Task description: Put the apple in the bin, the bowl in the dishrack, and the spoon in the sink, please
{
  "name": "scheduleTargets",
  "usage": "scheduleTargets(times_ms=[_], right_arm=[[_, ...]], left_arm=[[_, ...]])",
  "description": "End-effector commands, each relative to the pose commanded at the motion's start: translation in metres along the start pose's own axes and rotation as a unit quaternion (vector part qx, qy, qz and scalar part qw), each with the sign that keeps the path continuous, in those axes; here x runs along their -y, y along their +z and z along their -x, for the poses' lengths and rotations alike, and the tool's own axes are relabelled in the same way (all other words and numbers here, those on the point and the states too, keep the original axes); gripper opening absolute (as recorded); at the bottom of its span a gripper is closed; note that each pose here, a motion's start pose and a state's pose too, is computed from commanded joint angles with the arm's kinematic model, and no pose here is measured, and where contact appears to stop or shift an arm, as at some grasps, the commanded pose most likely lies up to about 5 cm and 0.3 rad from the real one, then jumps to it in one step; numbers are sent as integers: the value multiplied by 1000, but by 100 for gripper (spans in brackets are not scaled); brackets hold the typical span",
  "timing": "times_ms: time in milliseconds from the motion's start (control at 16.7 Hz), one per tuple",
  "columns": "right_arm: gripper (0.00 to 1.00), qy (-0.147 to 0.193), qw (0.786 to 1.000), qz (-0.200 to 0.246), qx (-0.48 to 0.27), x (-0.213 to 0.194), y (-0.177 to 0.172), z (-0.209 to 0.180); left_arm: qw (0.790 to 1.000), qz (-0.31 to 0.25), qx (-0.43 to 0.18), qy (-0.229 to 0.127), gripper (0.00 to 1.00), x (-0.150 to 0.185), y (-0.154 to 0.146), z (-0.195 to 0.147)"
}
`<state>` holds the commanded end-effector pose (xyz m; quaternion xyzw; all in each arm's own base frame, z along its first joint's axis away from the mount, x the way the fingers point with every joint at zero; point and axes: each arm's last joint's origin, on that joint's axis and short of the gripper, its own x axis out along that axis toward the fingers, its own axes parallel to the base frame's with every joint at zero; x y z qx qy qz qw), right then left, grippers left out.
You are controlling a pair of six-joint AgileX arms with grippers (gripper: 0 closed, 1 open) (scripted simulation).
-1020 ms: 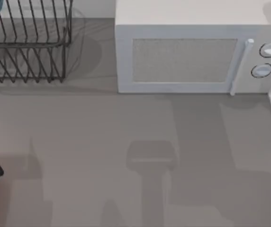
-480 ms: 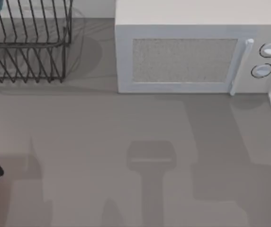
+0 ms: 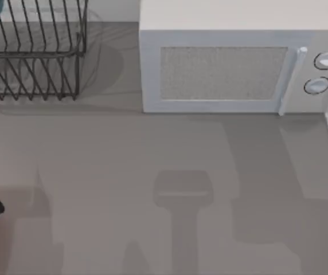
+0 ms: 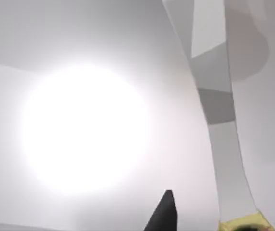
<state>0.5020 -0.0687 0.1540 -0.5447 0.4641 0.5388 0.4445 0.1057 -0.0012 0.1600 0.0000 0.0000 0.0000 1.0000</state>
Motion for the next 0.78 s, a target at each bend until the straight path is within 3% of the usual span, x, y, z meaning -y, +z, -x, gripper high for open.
scheduleTargets(times_ms=[420, 780], right_arm=[[98, 0, 1000, 0, 0, 0, 0, 0], [100, 0, 1000, 0, 0, 0, 0, 0]], left_arm=[[1000, 0, 0, 0, 100, 0, 0, 0], [1000, 0, 0, 0, 100, 0, 0, 0]])
